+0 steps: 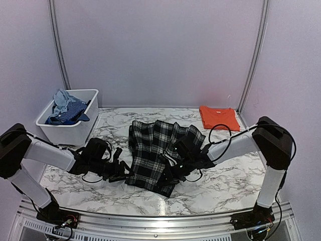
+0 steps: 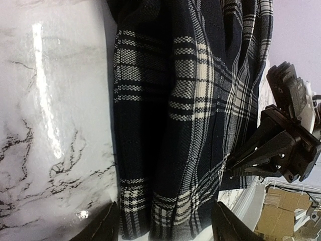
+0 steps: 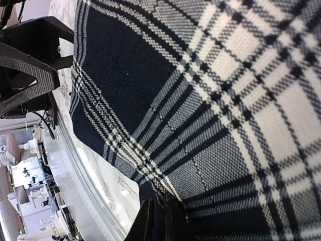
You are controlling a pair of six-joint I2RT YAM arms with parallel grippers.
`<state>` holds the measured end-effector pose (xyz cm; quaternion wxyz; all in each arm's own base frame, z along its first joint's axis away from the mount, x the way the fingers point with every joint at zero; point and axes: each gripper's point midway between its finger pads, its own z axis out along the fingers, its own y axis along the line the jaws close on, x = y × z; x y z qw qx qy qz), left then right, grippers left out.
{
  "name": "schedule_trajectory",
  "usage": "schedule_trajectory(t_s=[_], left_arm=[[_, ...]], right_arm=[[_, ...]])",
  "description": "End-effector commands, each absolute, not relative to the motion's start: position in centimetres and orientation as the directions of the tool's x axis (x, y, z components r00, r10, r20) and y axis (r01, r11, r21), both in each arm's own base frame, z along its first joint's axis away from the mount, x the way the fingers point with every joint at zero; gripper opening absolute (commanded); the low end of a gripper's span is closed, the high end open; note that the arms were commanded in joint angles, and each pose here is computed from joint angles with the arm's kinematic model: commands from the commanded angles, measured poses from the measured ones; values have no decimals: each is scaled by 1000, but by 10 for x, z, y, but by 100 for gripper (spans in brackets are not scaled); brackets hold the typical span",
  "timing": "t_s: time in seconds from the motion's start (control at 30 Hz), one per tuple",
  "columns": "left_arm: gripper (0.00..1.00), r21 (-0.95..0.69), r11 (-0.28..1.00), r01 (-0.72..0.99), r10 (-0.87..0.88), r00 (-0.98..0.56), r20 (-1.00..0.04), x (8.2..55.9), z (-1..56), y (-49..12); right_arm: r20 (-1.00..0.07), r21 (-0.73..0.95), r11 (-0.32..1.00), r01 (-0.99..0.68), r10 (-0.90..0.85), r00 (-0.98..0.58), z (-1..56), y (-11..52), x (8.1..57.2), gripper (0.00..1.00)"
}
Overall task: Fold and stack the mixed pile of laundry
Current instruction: Smooth out the rectangle-folded skirt at the center of the board.
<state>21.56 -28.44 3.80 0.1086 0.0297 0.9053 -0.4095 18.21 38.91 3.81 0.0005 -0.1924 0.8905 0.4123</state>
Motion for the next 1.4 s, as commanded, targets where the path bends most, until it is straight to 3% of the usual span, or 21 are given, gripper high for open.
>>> schedule_trajectory(t_s=[0.0,0.17,0.33,0.53,1.0,1.2,1.37], left_arm=[[64,-751,643,152,-43,-971,-234,216,42,-286],[49,-755,616,223,-16,-955,-296,216,59,-291],[42,-716,653,245,-9,-943,-332,218,63,-288],[42,-596,759,262,41,-933,-358,224,55,-279],[42,-575,770,275,121,-949,-292,211,33,-292],[31,-584,753,305,130,-938,-322,213,45,-299],[31,-579,751,316,135,-933,-335,215,52,-301]], right_arm=[[-151,735,589,-335,-340,-928,13,391,180,10],[-149,746,578,-331,-340,-929,9,390,177,9],[-158,735,581,-349,-353,-922,13,390,178,10],[-157,734,580,-352,-359,-920,13,390,178,10],[-180,727,571,-382,-378,-908,21,394,181,12],[-182,716,578,-392,-388,-904,25,393,182,15],[-186,710,581,-398,-391,-901,27,393,183,16]])
